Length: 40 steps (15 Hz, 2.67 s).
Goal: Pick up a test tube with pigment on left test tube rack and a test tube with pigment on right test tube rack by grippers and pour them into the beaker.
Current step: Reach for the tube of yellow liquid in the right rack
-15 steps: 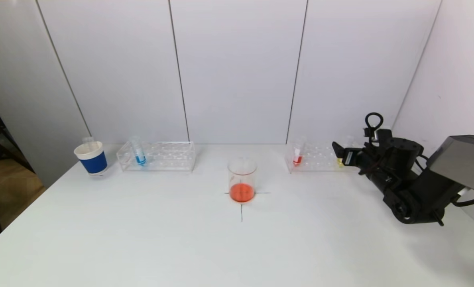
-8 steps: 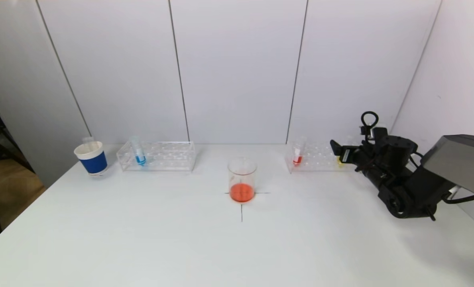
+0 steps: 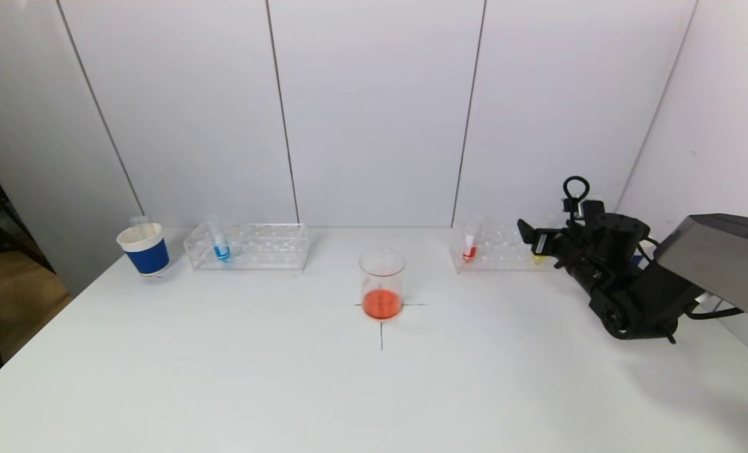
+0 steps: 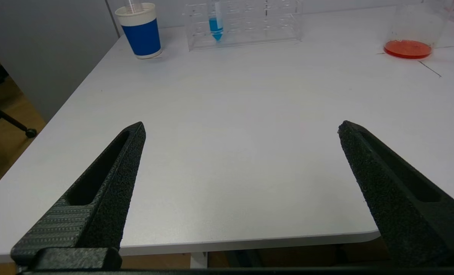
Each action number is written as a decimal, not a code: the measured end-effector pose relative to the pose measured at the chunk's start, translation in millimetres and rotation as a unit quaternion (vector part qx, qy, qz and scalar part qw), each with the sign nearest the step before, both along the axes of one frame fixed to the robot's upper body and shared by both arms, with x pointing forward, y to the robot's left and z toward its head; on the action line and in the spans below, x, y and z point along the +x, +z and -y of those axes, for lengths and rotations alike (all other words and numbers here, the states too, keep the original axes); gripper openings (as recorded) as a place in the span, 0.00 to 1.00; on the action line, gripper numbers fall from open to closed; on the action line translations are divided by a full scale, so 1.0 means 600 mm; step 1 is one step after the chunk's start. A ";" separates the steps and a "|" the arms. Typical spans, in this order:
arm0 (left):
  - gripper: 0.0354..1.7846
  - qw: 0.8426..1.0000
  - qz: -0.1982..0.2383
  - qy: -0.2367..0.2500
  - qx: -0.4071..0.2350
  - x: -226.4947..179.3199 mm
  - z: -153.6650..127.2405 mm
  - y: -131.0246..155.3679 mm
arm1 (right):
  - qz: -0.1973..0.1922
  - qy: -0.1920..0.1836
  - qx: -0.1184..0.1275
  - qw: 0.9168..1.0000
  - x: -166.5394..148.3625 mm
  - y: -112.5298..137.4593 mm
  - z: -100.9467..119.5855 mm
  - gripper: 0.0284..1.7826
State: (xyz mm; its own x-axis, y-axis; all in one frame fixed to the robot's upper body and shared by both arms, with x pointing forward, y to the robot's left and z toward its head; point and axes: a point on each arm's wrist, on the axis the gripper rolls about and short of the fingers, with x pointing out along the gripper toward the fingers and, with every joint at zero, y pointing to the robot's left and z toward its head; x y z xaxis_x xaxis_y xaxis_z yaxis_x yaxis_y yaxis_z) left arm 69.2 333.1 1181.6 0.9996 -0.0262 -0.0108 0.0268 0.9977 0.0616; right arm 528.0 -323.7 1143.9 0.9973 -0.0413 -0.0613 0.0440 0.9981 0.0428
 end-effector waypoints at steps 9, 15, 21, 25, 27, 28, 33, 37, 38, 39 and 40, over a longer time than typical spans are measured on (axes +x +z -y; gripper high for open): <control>0.99 1.000 0.000 0.000 0.000 0.000 0.000 0.000 | -0.009 0.000 -0.004 1.000 0.007 -0.011 0.000 0.96; 0.99 1.000 0.000 0.000 0.000 0.000 0.000 0.000 | -0.010 0.001 -0.012 1.000 0.009 -0.014 0.000 0.96; 0.99 1.000 0.000 0.000 0.000 0.000 0.000 0.000 | -0.011 0.003 -0.019 1.000 0.009 -0.015 -0.003 0.96; 0.99 1.000 0.000 0.000 0.000 0.000 0.000 0.000 | -0.011 0.004 -0.019 1.000 0.009 -0.015 -0.004 0.96; 0.99 1.000 0.000 0.000 0.000 0.000 0.000 0.000 | -0.011 0.004 -0.020 1.000 0.009 -0.015 -0.004 0.93; 0.99 1.000 0.000 0.000 0.000 0.000 0.000 0.000 | -0.012 0.004 -0.020 1.000 0.008 -0.016 -0.004 0.89; 0.99 1.000 0.000 0.000 0.000 0.000 0.000 0.000 | -0.012 0.004 -0.020 1.000 0.009 -0.016 -0.004 0.48; 0.99 1.000 0.000 0.000 0.000 0.000 0.000 0.000 | -0.012 0.004 -0.020 1.000 0.009 -0.016 -0.004 0.27; 0.99 1.000 0.000 0.000 0.000 0.000 0.000 0.000 | -0.011 0.004 -0.020 1.000 0.009 -0.015 -0.004 0.28; 0.99 1.000 0.000 0.000 0.000 0.000 0.000 0.000 | -0.011 0.004 -0.020 1.000 0.009 -0.015 -0.004 0.28; 0.99 1.000 0.000 0.000 0.000 0.000 0.000 0.000 | -0.011 0.004 -0.020 1.000 0.009 -0.015 -0.004 0.28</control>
